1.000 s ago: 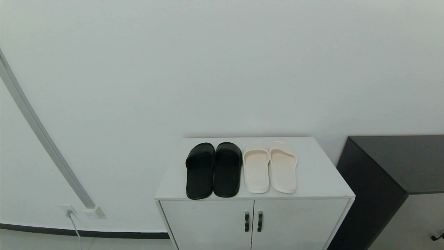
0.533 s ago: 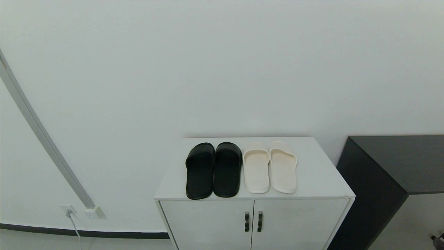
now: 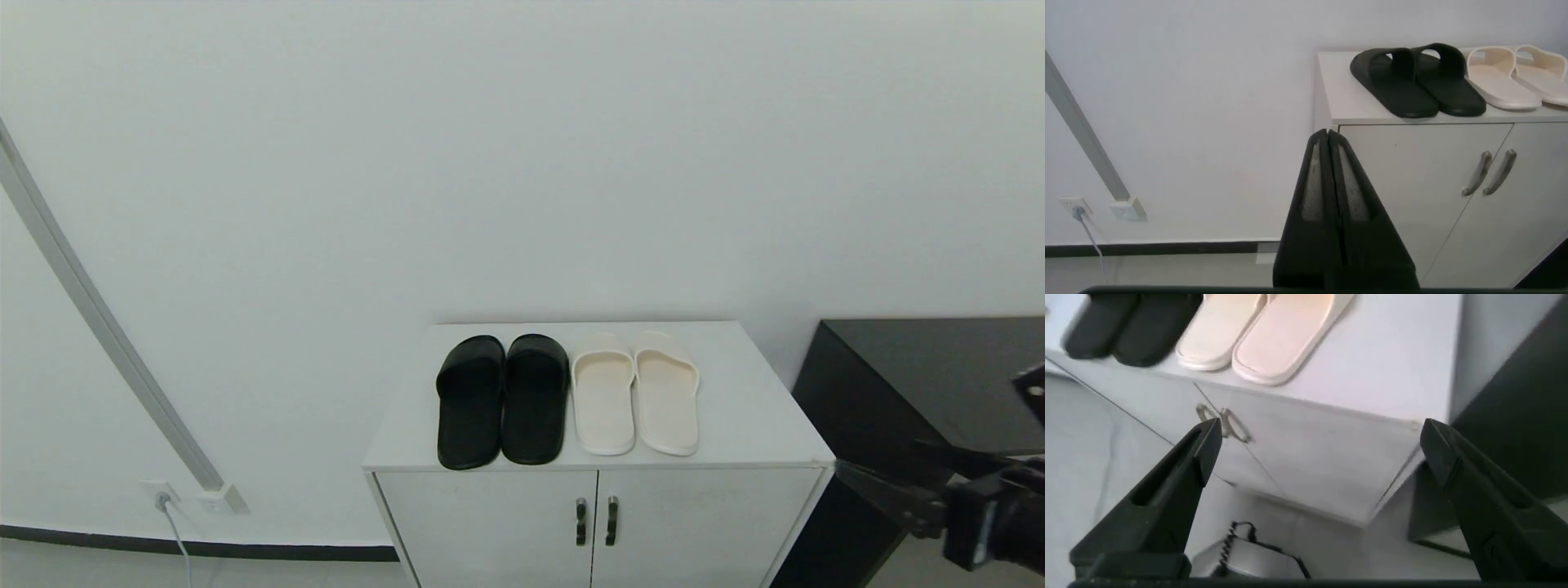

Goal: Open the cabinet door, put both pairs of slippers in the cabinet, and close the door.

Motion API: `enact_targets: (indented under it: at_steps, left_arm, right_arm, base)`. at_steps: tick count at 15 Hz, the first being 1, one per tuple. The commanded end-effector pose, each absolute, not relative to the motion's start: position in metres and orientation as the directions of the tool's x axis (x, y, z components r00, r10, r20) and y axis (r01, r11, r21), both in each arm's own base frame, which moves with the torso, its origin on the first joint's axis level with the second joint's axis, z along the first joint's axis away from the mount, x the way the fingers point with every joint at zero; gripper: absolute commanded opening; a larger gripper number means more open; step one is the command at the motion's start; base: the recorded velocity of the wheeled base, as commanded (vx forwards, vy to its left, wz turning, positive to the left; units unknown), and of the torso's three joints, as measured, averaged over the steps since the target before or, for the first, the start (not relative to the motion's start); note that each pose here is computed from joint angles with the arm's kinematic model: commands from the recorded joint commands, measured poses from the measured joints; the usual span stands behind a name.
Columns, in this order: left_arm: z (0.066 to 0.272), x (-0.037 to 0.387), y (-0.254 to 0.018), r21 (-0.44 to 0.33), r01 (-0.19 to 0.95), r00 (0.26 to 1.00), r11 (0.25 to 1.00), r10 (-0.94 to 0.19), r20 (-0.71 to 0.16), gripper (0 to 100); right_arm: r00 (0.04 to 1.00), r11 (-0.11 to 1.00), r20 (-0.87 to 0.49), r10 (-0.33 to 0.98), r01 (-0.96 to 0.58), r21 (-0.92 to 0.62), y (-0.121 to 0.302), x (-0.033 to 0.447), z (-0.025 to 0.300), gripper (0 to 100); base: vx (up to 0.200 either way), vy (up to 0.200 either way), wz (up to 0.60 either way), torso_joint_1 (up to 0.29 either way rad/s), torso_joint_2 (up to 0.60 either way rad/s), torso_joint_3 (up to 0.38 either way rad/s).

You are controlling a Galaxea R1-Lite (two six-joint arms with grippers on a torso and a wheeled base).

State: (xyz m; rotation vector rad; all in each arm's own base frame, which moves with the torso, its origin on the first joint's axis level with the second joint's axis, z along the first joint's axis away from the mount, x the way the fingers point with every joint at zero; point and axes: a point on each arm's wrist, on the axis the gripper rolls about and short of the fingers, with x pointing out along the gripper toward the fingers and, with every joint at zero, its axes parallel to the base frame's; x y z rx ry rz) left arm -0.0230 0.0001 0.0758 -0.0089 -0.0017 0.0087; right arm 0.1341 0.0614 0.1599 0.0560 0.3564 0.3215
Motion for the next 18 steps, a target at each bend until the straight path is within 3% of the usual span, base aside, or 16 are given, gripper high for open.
enact_targets:
  at_steps: [1, 10, 18]
  left_arm:
    - [0.076, -0.023, 0.0, -0.009, -0.009, 1.0, 1.0, 0.009, 0.0, 0]
    - [0.076, -0.023, 0.0, -0.012, -0.011, 1.0, 1.0, 0.011, 0.0, 0]
    - [0.076, -0.023, 0.0, -0.012, -0.011, 1.0, 1.0, 0.011, 0.0, 0]
  right_arm:
    - [0.855, 0.94, -0.394, 0.338, -0.327, 0.096, 0.094, 0.164, 0.158, 100]
    - [0.868, 0.956, -0.404, 0.287, -0.286, 0.065, 0.2, 0.238, 0.147, 100]
    - [0.936, 1.0, -0.35, 0.021, -0.018, 0.013, 0.25, 0.311, 0.102, 100]
  base:
    - [0.0, 0.0, 0.0, 0.0, 0.0, 0.0]
    - [0.0, 0.0, 0.0, 0.0, 0.0, 0.0]
    - [0.0, 0.0, 0.0, 0.0, 0.0, 0.0]
